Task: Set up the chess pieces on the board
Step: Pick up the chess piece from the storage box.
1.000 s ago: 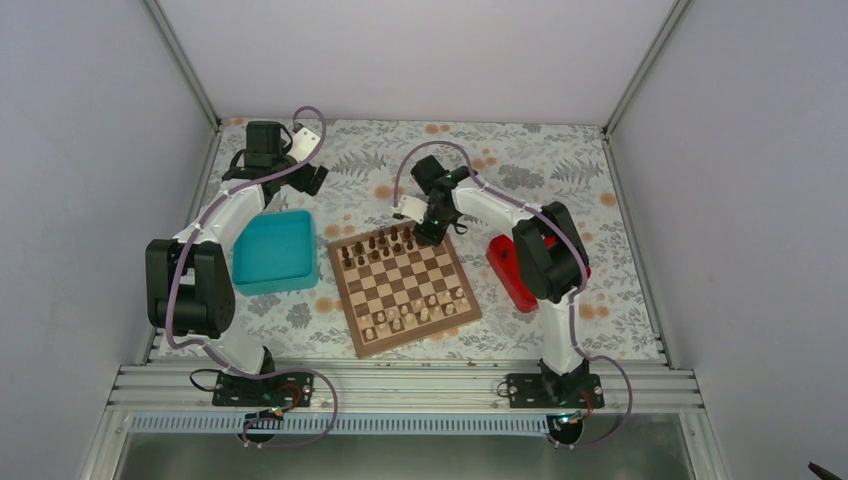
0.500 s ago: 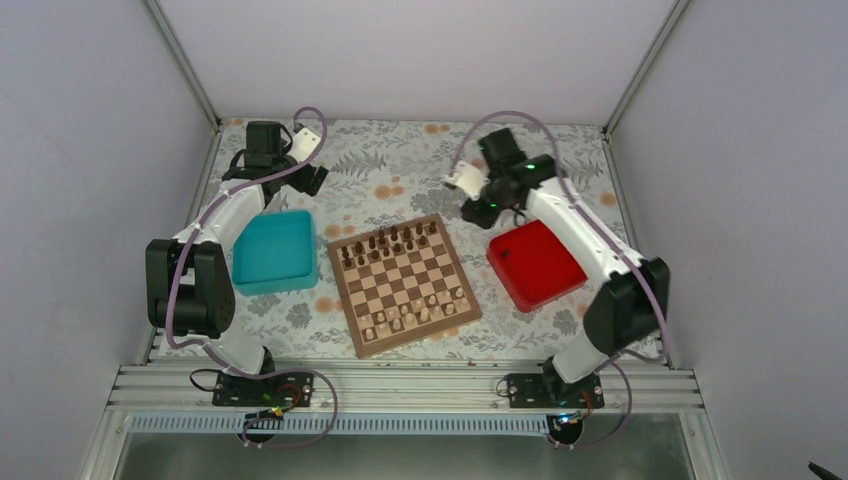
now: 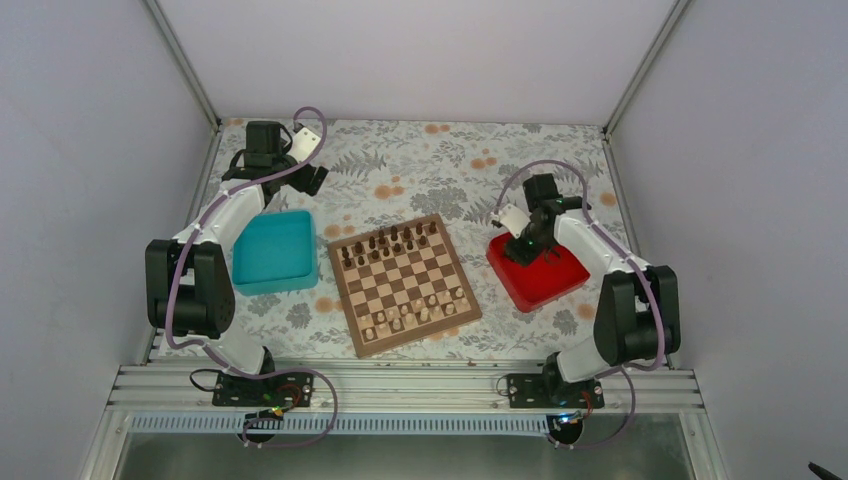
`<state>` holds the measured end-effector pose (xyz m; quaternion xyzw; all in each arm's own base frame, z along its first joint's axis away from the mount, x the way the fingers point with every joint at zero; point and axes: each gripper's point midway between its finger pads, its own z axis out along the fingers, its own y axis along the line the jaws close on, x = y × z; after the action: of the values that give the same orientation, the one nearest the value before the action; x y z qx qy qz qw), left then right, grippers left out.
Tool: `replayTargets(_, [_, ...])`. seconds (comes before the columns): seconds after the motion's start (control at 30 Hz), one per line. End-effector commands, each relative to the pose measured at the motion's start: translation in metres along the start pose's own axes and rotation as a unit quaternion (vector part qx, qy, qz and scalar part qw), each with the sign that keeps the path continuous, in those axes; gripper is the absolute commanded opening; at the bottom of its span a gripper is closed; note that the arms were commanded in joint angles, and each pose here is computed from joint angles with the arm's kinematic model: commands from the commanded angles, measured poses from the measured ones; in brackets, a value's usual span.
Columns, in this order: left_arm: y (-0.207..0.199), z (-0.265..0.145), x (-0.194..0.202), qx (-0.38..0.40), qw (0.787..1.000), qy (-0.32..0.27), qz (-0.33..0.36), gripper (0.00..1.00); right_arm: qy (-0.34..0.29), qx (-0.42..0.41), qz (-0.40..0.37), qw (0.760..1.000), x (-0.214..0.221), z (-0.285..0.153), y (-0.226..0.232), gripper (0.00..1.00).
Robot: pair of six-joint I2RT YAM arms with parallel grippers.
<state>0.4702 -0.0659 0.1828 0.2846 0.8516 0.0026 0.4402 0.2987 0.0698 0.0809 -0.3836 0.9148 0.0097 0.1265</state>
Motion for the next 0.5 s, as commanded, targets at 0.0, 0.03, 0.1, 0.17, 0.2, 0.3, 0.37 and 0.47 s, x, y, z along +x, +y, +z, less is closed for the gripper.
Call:
replayTargets(0.0, [0.005, -0.012, -0.015, -0.010, 1.000, -0.023, 0.003, 1.00, -0.033, 0.022, -0.002, 0.999, -0.010, 0.011, -0.019, 0.45])
replayTargets(0.03, [0.005, -0.013, -0.016, -0.011, 1.000, -0.024, 0.003, 1.00, -0.031, 0.020, -0.001, 0.999, -0.009, 0.014, -0.020, 0.45])
replayTargets(0.1, [0.005, -0.013, -0.016, -0.011, 1.000, -0.024, 0.003, 1.00, -0.029, 0.016, 0.000, 0.999, -0.008, 0.020, -0.022, 0.45])
replayTargets(0.17, [0.005, -0.012, -0.015, -0.011, 1.000, -0.023, 0.003, 1.00, -0.028, 0.009, -0.002, 1.000, -0.008, 0.025, -0.022, 0.45])
replayTargets(0.2, [0.005, -0.011, -0.014, -0.010, 1.000, -0.022, 0.002, 1.00, -0.028, 0.006, -0.003, 1.000, -0.010, 0.027, -0.023, 0.45])
replayTargets(0.3, [0.005, -0.011, -0.014, -0.012, 1.000, -0.021, 0.002, 1.00, -0.029, -0.011, -0.007, 0.999, -0.012, 0.033, -0.021, 0.45])
replayTargets(0.37, [0.006, -0.012, -0.014, -0.014, 1.000, -0.022, 0.002, 1.00, -0.029, -0.015, -0.008, 0.999, -0.015, 0.035, -0.021, 0.45])
replayTargets(0.47, [0.005, -0.011, -0.013, -0.013, 1.000, -0.021, 0.002, 1.00, -0.030, -0.020, -0.011, 0.999, -0.017, 0.038, -0.022, 0.45])
